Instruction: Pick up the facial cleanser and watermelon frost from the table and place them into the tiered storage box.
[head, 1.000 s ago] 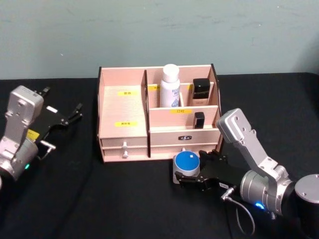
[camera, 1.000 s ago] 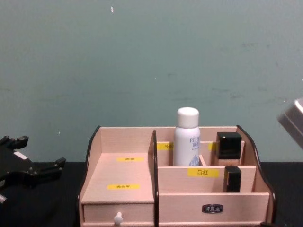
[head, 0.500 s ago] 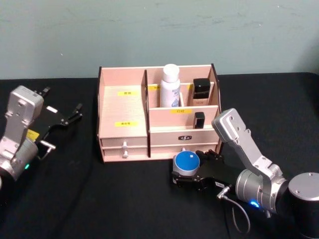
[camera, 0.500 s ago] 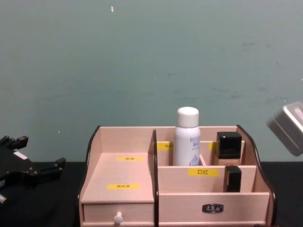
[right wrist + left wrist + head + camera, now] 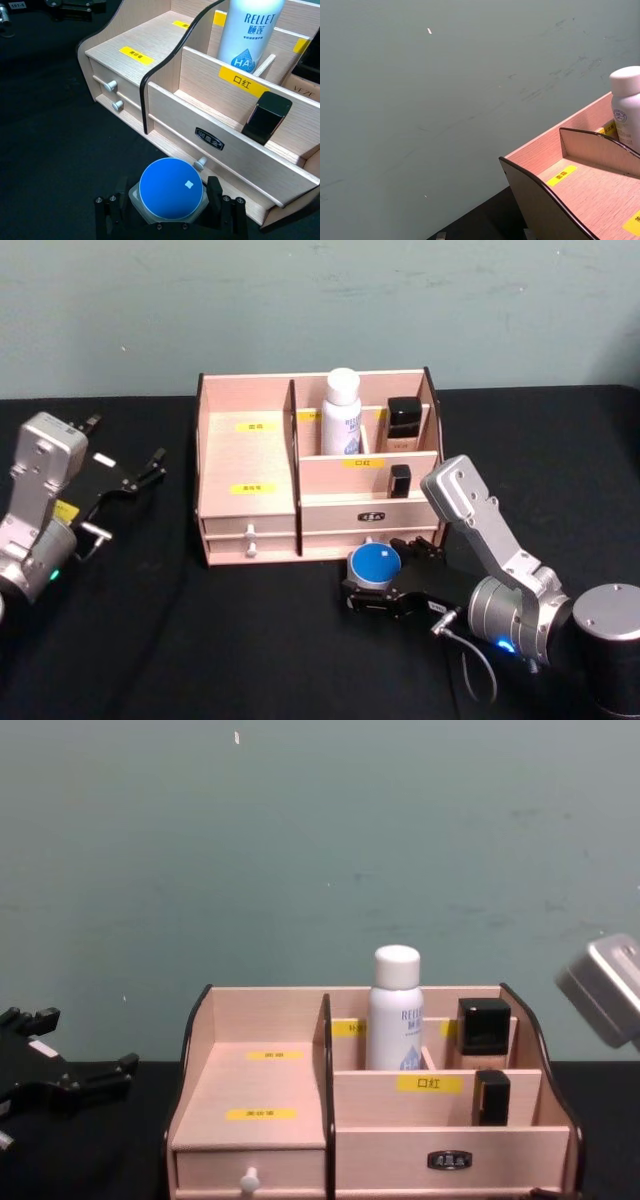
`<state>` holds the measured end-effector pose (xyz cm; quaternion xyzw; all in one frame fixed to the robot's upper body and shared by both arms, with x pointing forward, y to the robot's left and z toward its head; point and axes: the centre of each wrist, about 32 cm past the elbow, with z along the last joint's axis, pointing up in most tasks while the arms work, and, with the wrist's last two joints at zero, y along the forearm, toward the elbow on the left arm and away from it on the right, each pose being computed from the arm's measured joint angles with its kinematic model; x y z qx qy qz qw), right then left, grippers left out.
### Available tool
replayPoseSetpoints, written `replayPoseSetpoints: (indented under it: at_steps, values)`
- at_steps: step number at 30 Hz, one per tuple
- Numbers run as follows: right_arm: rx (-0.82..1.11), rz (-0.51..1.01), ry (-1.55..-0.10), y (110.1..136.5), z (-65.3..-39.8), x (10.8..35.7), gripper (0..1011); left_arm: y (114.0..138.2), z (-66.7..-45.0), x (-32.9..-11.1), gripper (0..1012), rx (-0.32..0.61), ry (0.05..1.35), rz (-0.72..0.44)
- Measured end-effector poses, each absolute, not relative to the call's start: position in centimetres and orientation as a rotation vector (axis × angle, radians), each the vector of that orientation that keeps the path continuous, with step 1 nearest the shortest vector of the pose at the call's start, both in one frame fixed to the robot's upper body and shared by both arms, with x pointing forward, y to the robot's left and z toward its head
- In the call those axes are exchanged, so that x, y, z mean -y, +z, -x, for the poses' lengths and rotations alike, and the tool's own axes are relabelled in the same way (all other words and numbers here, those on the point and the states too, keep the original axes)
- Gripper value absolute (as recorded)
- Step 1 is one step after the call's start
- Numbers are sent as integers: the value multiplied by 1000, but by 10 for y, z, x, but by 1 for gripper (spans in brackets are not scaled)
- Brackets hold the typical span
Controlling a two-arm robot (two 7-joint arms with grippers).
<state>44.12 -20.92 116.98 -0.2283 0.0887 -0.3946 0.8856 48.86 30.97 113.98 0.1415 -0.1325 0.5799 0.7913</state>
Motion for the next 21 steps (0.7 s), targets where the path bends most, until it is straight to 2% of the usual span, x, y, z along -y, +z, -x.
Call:
replayPoseSetpoints:
  at_steps: [21]
  values:
    - [-177,479,-820,1169,-443,208,980,1140,-489,-310,1001,285,1248,-304]
